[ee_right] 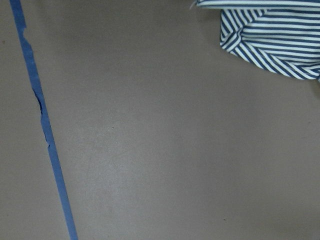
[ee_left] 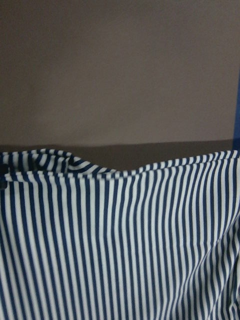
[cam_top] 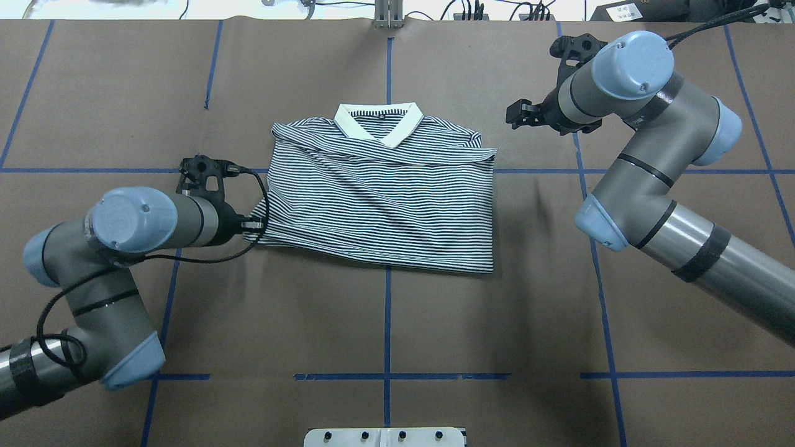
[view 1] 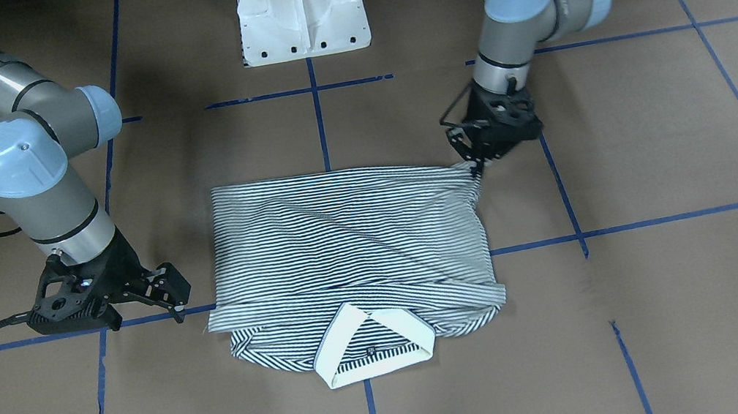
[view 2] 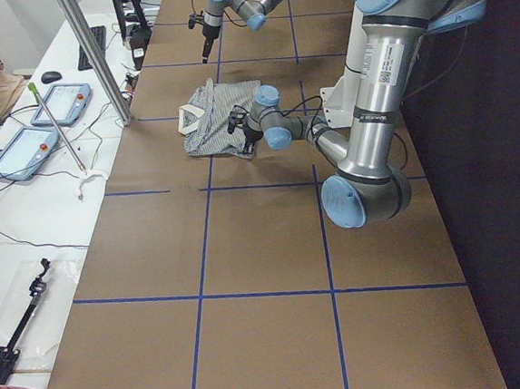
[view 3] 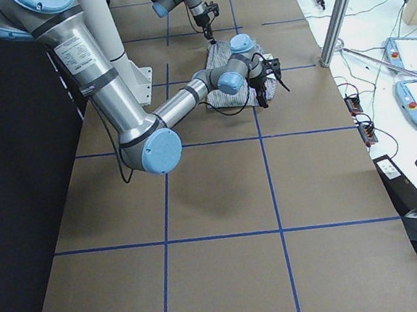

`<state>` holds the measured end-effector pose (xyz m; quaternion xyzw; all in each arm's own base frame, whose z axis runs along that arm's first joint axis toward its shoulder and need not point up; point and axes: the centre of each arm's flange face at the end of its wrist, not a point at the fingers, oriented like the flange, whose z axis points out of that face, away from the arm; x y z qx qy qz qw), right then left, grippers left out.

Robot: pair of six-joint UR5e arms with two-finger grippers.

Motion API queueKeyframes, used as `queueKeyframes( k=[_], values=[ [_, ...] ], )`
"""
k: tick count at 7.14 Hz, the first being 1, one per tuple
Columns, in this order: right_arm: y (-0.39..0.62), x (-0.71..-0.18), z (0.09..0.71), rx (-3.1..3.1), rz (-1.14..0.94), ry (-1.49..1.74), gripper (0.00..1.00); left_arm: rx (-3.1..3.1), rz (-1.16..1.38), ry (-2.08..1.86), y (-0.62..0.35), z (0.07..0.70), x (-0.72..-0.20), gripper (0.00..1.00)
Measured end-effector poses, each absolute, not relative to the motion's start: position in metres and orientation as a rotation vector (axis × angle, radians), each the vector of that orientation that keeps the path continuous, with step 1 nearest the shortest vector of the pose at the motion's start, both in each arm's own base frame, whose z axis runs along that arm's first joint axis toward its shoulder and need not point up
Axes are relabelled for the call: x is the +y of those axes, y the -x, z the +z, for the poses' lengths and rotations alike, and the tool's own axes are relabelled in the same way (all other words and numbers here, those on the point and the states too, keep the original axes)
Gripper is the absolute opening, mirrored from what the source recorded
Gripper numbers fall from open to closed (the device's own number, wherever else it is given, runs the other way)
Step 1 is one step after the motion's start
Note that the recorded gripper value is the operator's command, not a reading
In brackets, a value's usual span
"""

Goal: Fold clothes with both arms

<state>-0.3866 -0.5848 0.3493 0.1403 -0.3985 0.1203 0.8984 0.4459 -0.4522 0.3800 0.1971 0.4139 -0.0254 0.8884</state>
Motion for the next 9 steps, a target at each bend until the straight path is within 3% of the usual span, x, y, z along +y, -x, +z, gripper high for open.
queueKeyframes(
  k=[4,5,6,8,9],
  values=[
    [0.387,-0.586,0.351,-0.824,0.261,-0.285,1.0,0.667,-0.122,-0.556,-0.417,0.397,-0.652,0.0],
    [0.386,-0.586,0.351,-0.823,0.264,-0.286,1.0,0.629,-0.128,-0.592,-0.412,0.402,-0.69,0.55],
    [0.385,-0.587,0.351,-0.823,0.267,-0.287,1.0,0.595,-0.114,-0.617,-0.4,0.413,-0.71,1.0],
    [0.391,-0.587,0.344,-0.835,0.305,-0.277,0.96,0.552,-0.045,-0.657,-0.378,0.43,-0.723,1.0],
    [0.406,-0.59,0.327,-0.851,0.377,-0.27,0.86,0.554,0.011,-0.674,-0.36,0.43,-0.731,1.0]
  ],
)
